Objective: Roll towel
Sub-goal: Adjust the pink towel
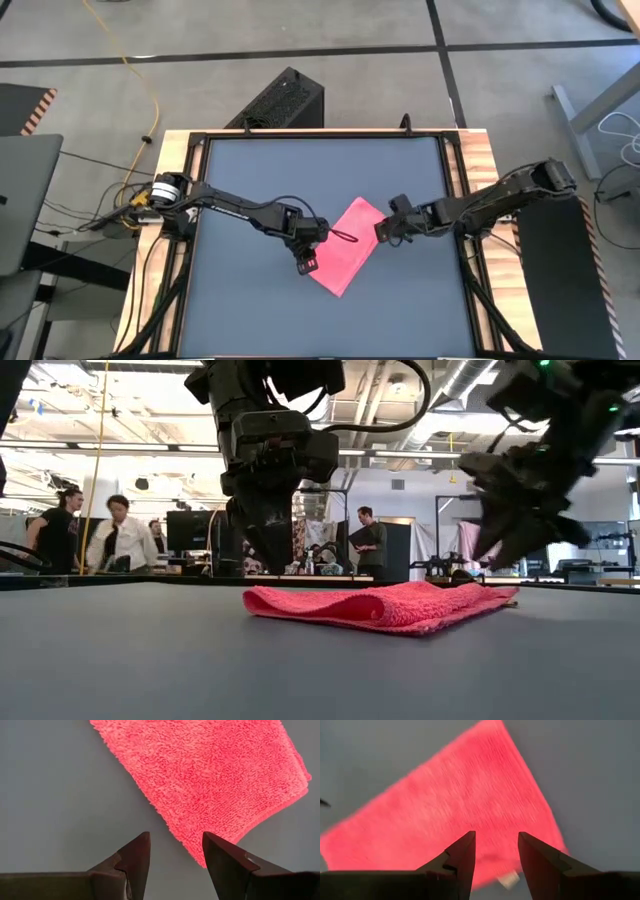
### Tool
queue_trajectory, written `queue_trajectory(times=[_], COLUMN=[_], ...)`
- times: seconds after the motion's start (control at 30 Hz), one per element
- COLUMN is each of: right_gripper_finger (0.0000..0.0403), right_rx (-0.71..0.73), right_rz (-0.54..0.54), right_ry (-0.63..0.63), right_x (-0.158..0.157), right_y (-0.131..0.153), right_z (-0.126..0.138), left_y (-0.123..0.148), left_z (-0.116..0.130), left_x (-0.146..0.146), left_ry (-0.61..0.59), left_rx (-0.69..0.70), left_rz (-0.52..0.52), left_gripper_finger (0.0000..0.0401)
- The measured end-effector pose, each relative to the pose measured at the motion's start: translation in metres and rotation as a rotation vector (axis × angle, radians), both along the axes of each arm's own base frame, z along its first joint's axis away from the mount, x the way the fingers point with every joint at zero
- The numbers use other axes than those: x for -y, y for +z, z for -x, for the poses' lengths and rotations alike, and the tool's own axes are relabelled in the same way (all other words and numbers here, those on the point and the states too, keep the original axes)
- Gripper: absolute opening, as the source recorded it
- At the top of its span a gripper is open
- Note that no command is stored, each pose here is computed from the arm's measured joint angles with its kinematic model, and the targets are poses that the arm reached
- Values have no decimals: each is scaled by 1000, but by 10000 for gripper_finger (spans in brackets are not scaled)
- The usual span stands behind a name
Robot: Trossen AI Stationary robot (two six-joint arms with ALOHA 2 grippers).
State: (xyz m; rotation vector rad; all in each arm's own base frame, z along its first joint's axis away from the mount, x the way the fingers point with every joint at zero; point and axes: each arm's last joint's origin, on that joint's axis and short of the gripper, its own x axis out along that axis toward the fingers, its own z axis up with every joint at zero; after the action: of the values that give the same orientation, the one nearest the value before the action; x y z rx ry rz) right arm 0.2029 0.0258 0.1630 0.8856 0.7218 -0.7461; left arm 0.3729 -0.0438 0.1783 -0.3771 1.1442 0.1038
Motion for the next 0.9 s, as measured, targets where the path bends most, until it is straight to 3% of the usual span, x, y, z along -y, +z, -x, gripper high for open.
queue_trajectory(times=[0.2, 0.9], right_gripper_finger=[175, 175], right_rx=[-102, 26], right_rz=[15, 24], right_ry=[-56, -122], right_x=[-8, -1], right_y=[-11, -8], right_z=[8, -5], left_y=[0, 0], left_z=[0, -1], left_x=[-2, -2], left_ry=[1, 0], left_rx=[2, 12], left_rz=[-3, -1], left_gripper_finger=[170, 170])
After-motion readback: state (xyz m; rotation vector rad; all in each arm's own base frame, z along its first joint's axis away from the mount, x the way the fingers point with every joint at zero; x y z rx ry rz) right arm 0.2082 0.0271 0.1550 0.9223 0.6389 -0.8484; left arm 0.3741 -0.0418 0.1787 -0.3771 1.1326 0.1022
